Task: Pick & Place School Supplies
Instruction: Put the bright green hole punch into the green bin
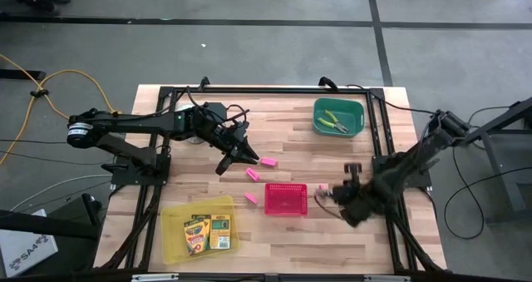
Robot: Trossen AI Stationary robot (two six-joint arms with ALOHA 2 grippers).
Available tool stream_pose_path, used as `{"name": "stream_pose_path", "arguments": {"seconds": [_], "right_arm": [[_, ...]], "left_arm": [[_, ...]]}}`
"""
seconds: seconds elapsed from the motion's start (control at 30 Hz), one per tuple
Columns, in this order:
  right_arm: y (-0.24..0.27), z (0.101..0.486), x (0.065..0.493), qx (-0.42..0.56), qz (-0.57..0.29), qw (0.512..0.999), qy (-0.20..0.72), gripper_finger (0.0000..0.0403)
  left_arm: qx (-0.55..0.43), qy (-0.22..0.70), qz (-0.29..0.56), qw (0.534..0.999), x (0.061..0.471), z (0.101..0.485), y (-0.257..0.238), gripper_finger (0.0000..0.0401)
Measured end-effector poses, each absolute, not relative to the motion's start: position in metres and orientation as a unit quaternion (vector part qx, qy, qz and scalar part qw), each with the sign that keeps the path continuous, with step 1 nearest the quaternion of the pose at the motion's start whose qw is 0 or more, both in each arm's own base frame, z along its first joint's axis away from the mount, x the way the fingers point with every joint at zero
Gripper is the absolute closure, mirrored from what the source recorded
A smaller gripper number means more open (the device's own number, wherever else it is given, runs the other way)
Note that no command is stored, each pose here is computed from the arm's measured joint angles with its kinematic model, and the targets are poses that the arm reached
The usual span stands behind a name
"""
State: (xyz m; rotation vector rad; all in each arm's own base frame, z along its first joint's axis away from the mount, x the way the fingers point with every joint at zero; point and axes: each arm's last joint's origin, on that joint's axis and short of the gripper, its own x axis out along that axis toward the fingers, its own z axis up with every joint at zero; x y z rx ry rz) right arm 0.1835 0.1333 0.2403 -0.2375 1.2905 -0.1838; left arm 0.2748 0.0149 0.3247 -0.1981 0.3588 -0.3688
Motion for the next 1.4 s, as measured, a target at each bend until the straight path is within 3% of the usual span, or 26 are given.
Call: {"name": "stream_pose_path", "arguments": {"seconds": [0.4, 0.9, 1.4], "right_arm": [[0.011, 0.255, 0.209, 0.025, -0.293, 0.737, 0.608, 0.037], [-0.084, 0.256, 0.205, -0.004, -0.302, 0.713, 0.632, 0.037], [-0.123, 0.24, 0.188, -0.005, -0.286, 0.706, 0.648, 0.037]], "left_arm": [[-0.103, 0.18, -0.181, 0.961, 0.275, 0.324, 0.015, 0.0333], [-0.103, 0.18, -0.181, 0.961, 0.275, 0.324, 0.015, 0.0333], [-0.103, 0.18, -0.181, 0.961, 0.275, 0.324, 0.015, 0.0333]]}}
